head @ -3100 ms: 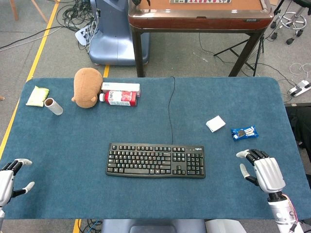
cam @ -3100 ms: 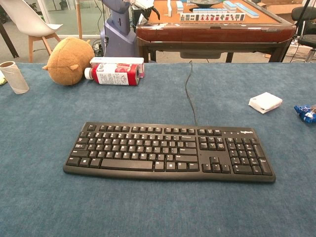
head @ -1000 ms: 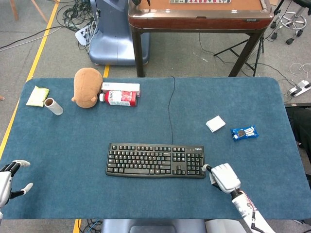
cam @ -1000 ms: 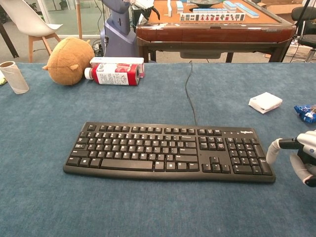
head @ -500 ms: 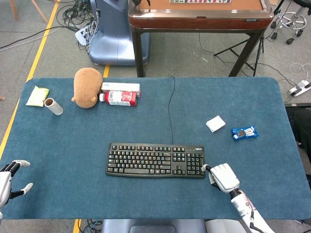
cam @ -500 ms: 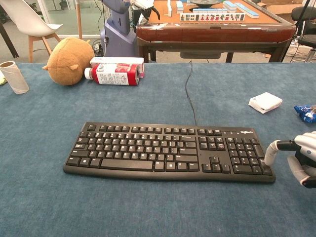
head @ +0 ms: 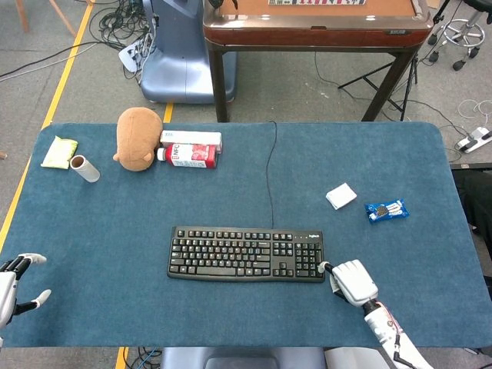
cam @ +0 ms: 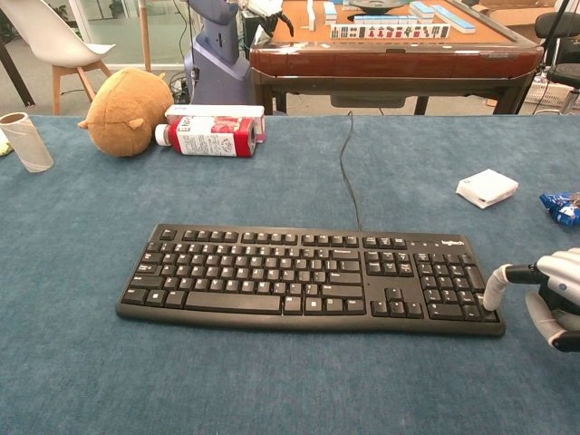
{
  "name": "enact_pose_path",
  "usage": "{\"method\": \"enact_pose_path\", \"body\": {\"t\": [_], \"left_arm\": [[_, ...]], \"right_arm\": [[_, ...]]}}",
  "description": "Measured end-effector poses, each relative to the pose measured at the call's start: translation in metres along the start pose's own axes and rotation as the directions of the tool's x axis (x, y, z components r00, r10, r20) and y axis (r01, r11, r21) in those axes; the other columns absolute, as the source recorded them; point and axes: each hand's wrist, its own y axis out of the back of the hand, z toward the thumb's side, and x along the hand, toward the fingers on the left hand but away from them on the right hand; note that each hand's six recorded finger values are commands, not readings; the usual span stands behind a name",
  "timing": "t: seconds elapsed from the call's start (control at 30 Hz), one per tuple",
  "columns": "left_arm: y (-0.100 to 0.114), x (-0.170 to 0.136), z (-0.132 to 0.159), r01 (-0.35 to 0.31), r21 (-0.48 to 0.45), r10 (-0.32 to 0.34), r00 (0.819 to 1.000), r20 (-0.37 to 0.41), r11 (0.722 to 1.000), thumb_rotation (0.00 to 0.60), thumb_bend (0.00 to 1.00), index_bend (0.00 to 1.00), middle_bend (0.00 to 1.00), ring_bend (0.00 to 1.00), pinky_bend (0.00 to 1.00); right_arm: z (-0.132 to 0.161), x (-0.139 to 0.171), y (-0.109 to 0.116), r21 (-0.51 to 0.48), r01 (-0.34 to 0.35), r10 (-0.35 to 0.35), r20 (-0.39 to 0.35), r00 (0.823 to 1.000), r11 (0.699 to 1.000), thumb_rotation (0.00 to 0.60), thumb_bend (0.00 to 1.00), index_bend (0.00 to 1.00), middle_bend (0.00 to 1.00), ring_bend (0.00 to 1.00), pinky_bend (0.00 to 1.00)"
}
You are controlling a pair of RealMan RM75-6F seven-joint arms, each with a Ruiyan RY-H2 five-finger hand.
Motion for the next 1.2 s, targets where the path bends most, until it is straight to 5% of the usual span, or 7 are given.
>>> {"method": "enact_pose_path", "body": {"t": [0.2, 0.3, 0.43, 0.57, 0.87, 1.2], "left_arm": [[0.0, 0.0, 0.0, 0.0, 0.0, 0.0, 1.0, 0.0, 1.0, 0.6, 0.13, 0.35, 0.33, 0.34, 0.57], [0.0, 0.0, 0.0, 0.0, 0.002, 0.0, 1.0, 0.002, 1.0, 0.6, 0.13, 0.35, 0.33, 0.34, 0.57], [0.0, 0.0, 0.001, 0.0, 0.006, 0.0, 1.0, 0.005, 1.0, 0.6, 0.13, 0.35, 0.33, 0.34, 0.57], [0.0, 0.0, 0.002, -0.004, 0.006, 0.004, 1.0, 0.008, 1.0, 0.6, 0.13, 0.35, 0.33, 0.34, 0.57], [0.002, -0.001, 0.005, -0.011, 0.006, 0.011, 1.0, 0.014, 1.0, 0.6, 0.13, 0.35, 0.33, 0.34, 0.57], [0.007, -0.003, 0.01, -0.031, 0.005, 0.031, 0.999, 0.033, 1.0, 0.6, 0.13, 0.36, 0.33, 0.34, 0.57]], "right_arm": [[0.002, 0.003, 0.006, -0.008, 0.022, -0.022, -0.019, 1.0, 1.0, 0.6, 1.0, 0.39, 1.0, 1.0, 1.0], [0.002, 0.008, 0.018, -0.015, 0.062, -0.062, -0.035, 0.997, 0.998, 0.6, 0.89, 0.39, 0.99, 0.96, 1.0], [-0.005, 0.02, 0.039, -0.013, 0.116, -0.117, -0.036, 0.993, 0.993, 0.6, 0.65, 0.39, 0.79, 0.77, 1.0], [-0.013, 0.033, 0.059, -0.018, 0.161, -0.161, -0.007, 0.987, 0.987, 0.6, 0.58, 0.39, 0.6, 0.57, 0.91], [-0.039, 0.06, 0.083, -0.006, 0.209, -0.207, 0.108, 0.972, 0.978, 0.6, 0.56, 0.39, 0.45, 0.38, 0.57], [-0.05, 0.084, 0.113, -0.002, 0.305, -0.3, 0.176, 0.938, 0.952, 0.6, 0.55, 0.39, 0.45, 0.37, 0.51]]}}
